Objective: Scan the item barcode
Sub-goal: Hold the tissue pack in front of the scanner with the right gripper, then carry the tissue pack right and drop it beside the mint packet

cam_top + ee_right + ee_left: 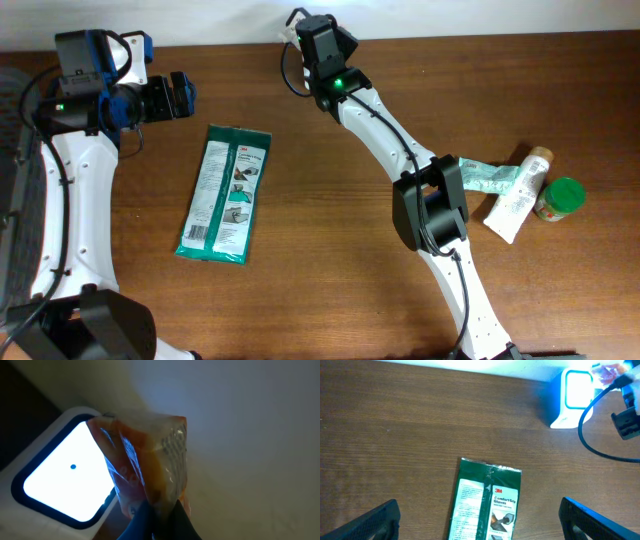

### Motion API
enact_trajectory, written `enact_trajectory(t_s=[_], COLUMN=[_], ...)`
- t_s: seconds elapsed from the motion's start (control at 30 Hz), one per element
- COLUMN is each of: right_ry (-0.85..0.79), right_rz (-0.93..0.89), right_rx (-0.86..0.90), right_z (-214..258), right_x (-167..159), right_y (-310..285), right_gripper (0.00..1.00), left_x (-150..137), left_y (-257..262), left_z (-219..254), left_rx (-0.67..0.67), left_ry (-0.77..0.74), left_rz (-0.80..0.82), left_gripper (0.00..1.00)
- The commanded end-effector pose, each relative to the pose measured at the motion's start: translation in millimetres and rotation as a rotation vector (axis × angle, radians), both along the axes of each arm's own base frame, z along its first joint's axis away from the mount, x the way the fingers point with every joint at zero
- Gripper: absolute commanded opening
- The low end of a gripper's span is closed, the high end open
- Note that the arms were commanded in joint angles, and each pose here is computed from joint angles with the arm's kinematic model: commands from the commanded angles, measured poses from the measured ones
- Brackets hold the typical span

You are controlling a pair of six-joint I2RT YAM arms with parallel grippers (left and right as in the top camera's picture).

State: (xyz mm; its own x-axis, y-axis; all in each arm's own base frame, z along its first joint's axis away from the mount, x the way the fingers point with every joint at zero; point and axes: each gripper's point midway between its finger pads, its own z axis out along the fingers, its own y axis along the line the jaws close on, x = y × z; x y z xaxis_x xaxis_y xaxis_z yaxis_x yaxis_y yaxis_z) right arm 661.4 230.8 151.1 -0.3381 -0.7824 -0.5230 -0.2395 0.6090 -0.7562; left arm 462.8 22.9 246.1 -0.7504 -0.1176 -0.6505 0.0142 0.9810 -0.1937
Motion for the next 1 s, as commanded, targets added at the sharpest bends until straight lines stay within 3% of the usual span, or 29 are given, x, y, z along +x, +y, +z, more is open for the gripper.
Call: enact_trajectory(t_s=[0.0, 0.2, 0.47, 0.73, 0.97], right_ry=[-0.051, -0.019, 0.227, 0.361, 0.522], right_rz=[-0.057, -0.045, -0.077, -0.296, -0.653], right_rx=[0.167, 0.396, 0.667, 0.75, 0.731], right_z=[20.0, 72.3, 125.3, 173.2, 138.9], right_x=[0.5, -22.1, -99.8, -193.9, -239.7], right_y=[1.1, 8.6, -0.8, -67.3, -162.1], right_gripper=[0.04, 0.04, 0.04, 0.04, 0.04], left_x=[1.0, 1.0, 1.0, 1.0, 1.0], left_y=[-1.6, -1.6, -1.6, -1.6, -1.6], left_z=[12.2, 12.2, 12.2, 12.2, 12.2], left_rx=[-0.001, -0.001, -0.001, -0.001, -0.001], left_ry=[-0.031, -0.031, -0.031, -0.031, -0.031], left_rz=[-0.01, -0.01, -0.01, -0.01, -0.01], left_gripper=[0.99, 0.99, 0.99, 0.99, 0.99])
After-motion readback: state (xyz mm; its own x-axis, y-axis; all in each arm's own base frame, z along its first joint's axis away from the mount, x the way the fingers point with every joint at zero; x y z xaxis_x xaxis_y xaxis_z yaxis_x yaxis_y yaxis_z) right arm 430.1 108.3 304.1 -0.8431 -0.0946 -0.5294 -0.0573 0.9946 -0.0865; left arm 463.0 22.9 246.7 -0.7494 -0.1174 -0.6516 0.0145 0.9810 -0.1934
